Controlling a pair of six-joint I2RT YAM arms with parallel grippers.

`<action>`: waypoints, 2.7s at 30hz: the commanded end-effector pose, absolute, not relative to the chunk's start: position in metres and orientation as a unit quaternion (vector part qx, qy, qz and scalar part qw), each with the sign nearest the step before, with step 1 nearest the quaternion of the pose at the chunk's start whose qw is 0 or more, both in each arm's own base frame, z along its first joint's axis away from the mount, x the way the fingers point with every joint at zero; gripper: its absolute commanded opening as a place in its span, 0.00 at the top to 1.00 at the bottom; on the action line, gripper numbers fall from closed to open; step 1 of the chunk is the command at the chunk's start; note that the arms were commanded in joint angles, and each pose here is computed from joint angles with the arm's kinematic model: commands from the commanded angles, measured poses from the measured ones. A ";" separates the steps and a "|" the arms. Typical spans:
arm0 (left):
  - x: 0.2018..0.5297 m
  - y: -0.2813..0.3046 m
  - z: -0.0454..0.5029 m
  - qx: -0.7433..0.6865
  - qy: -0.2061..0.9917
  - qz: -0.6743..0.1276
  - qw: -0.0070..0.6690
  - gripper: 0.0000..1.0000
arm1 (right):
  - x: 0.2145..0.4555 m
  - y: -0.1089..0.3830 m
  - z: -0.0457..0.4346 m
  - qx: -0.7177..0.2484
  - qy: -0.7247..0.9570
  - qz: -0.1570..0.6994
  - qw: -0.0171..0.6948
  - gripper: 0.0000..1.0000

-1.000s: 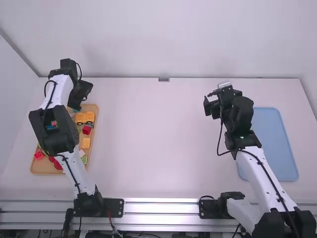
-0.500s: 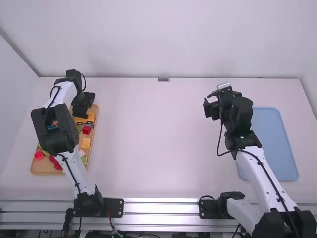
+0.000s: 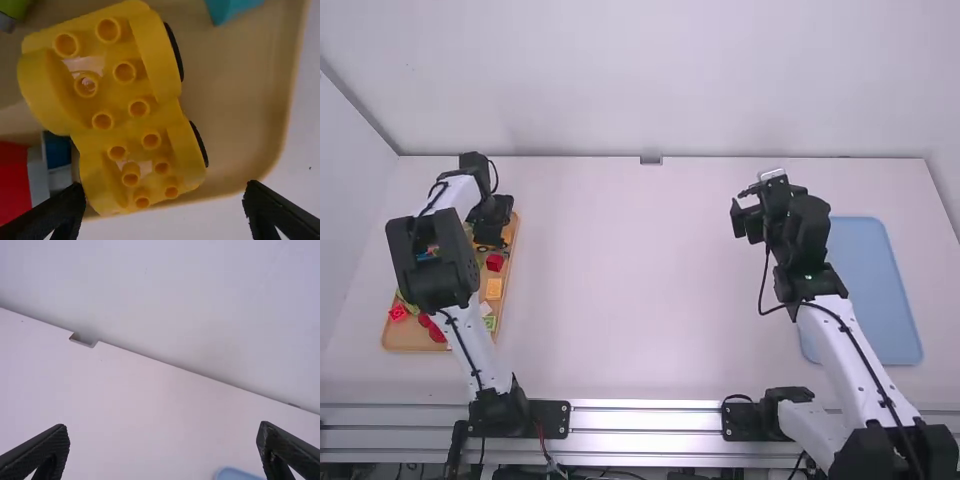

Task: Assemble lego blocks to make yellow taxi

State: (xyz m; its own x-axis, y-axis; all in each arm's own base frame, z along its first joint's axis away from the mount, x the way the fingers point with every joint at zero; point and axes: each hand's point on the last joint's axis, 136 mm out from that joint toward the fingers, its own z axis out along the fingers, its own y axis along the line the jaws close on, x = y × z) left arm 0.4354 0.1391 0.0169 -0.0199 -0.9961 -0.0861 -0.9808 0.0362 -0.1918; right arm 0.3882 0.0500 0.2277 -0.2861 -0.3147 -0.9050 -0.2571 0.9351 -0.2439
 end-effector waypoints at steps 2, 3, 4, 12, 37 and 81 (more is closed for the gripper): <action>0.425 0.142 0.003 -0.710 0.698 -0.011 0.094 0.15 | 0.394 0.052 0.245 -0.177 0.792 -0.027 0.583 0.01; 0.422 0.142 0.002 -0.715 0.693 -0.007 0.093 0.14 | 0.394 0.052 0.245 -0.177 0.792 -0.027 0.583 0.01; 0.420 0.143 0.000 -0.721 0.687 -0.001 0.092 0.13 | 0.394 0.052 0.245 -0.177 0.792 -0.026 0.583 0.01; 0.420 0.146 -0.001 -0.745 0.660 -0.002 0.099 0.16 | 0.394 0.052 0.245 -0.177 0.793 -0.026 0.583 0.01; 0.421 0.143 -0.016 -0.758 0.644 -0.024 0.101 0.49 | 0.394 0.051 0.245 -0.177 0.792 -0.027 0.583 0.02; 0.406 -0.124 0.080 0.263 0.960 -0.035 0.092 0.98 | 0.394 0.055 0.247 -0.180 0.789 -0.025 0.587 0.01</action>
